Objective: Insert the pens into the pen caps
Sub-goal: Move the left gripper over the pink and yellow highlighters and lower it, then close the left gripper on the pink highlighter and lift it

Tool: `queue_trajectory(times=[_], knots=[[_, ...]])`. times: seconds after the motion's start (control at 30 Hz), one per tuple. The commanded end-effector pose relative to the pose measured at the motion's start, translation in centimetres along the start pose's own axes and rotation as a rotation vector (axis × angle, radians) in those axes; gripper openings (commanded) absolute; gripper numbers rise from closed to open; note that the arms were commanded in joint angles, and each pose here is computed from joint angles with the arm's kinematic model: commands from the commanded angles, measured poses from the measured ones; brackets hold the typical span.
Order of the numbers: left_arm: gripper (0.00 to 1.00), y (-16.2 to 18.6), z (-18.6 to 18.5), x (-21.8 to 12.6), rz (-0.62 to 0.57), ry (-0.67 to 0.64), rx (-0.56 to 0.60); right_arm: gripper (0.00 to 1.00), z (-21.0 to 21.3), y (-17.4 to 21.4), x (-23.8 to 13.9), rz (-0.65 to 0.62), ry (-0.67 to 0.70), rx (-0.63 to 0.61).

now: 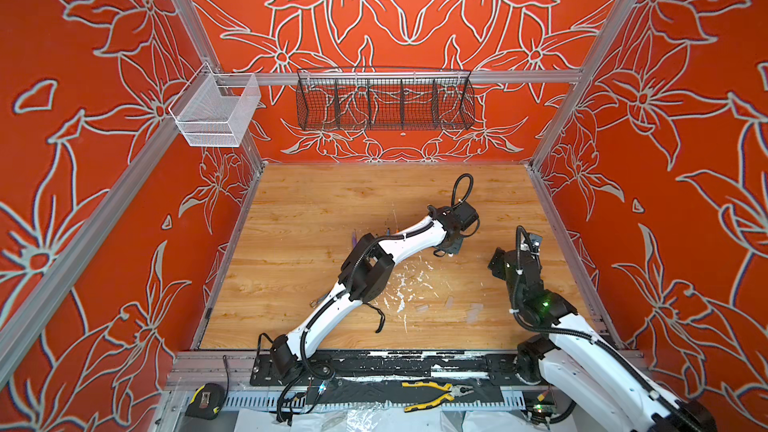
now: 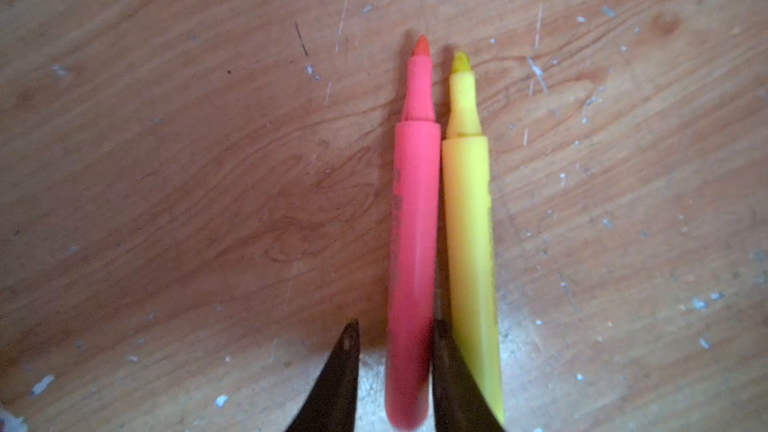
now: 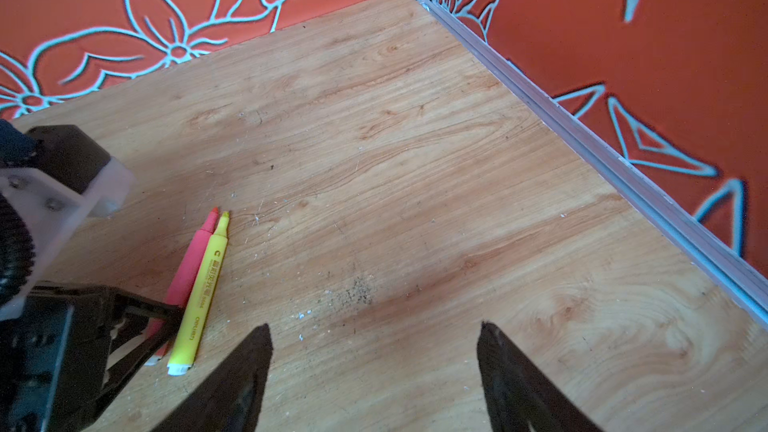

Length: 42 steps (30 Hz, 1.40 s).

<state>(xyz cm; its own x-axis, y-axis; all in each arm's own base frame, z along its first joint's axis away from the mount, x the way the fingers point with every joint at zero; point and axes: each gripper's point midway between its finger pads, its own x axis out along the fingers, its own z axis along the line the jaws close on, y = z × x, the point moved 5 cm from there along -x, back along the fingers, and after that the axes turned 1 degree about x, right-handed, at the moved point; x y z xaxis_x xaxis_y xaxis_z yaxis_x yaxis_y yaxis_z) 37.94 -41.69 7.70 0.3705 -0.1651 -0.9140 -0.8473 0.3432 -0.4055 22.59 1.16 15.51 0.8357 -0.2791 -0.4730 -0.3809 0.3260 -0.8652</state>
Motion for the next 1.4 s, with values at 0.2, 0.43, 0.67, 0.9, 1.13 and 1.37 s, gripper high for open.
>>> queue_trajectory(times=[0.2, 0.43, 0.67, 0.9, 1.13, 1.37], knots=[[0.27, 1.3, -0.1, 2.0, 0.060, -0.016, 0.033, 0.79, 0.1, -0.8, -0.3, -0.020, -0.008, 0.018], [0.14, 1.8, -0.3, 2.4, 0.091, 0.007, 0.037, 0.79, 0.1, -0.9, -0.3, -0.021, -0.007, 0.021], [0.05, 0.7, 0.5, 1.1, 0.060, 0.025, 0.019, 0.79, 0.0, -0.9, -0.4, -0.028, -0.010, 0.026], [0.00, -2.0, 2.3, -5.4, -0.065, 0.098, 0.003, 0.74, 0.0, -1.4, -0.9, -0.008, -0.003, 0.037], [0.00, 0.6, 4.1, -14.8, -0.292, 0.193, 0.001, 0.73, 2.2, -2.5, -4.3, 0.042, -0.293, 0.193], [0.00, 6.0, 3.9, -20.0, -0.429, 0.418, 0.066, 0.74, 6.5, -3.1, -7.3, 0.139, -0.700, 0.381]])
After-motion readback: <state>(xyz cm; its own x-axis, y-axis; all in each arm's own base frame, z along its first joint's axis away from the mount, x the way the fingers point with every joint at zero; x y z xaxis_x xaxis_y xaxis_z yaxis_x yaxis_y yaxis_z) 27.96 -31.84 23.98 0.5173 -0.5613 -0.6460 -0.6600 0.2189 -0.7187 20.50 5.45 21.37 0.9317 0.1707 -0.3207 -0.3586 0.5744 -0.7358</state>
